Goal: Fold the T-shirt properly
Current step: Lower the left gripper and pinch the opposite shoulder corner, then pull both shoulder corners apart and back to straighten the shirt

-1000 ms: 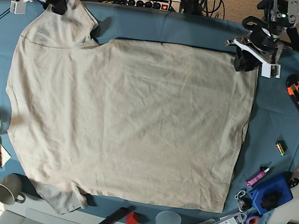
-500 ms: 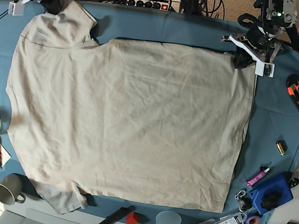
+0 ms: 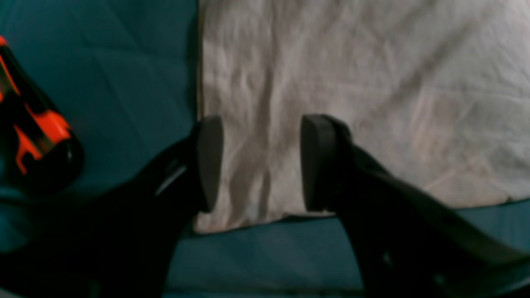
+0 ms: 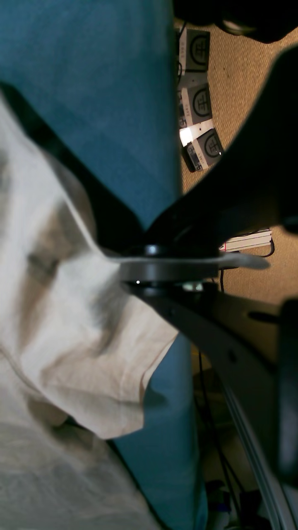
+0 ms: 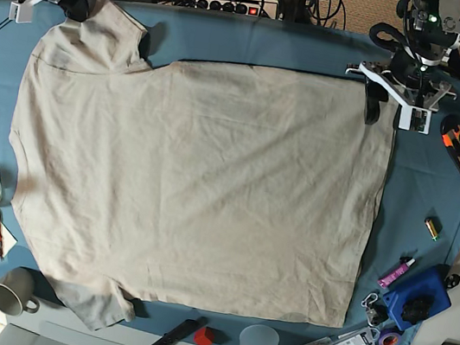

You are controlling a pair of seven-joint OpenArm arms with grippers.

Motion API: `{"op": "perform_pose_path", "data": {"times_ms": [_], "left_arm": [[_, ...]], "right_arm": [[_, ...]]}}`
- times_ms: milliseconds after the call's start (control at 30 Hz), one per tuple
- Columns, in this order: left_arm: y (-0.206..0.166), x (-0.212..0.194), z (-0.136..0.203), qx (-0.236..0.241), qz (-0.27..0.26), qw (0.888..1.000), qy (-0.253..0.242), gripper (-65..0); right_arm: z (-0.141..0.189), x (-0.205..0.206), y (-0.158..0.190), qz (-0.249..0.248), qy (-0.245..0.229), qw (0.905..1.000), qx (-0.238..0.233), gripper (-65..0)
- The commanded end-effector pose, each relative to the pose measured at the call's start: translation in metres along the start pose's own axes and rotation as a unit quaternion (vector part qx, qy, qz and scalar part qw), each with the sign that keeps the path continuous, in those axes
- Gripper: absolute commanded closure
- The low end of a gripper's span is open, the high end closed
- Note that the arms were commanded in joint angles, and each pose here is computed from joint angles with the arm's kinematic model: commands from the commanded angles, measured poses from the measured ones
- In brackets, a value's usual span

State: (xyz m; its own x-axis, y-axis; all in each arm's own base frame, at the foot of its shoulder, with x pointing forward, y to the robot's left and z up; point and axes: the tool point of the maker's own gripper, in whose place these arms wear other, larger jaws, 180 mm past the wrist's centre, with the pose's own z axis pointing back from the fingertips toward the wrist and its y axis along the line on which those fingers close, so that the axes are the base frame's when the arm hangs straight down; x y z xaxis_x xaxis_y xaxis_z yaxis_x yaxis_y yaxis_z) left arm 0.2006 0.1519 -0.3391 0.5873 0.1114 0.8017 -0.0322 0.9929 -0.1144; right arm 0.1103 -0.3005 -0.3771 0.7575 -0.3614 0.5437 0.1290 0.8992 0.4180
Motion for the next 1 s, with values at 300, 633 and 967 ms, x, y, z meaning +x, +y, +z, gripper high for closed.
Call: {"op": "perform_pose_path", "data": {"times_ms": [300, 633, 967], "left_arm": [[0.046, -0.031, 0.000, 0.091, 0.105, 0.989, 0.054, -31.1], [0.037, -0.087, -0.027, 0.027, 0.202, 0.968, 0.144, -30.9], [-0.026, -0.105, -0.009, -0.108, 0.273, 0.934, 0.205, -26.5]], "right_arm": [[0.006, 0.009, 0.000, 0.014, -0.006, 0.9999, 0.001, 0.0], [0.006, 0.005, 0.000, 0.014, 0.005, 0.9999, 0.001, 0.0], [0.006, 0.007, -0.001, 0.016, 0.005, 0.9999, 0.000, 0.0]]}}
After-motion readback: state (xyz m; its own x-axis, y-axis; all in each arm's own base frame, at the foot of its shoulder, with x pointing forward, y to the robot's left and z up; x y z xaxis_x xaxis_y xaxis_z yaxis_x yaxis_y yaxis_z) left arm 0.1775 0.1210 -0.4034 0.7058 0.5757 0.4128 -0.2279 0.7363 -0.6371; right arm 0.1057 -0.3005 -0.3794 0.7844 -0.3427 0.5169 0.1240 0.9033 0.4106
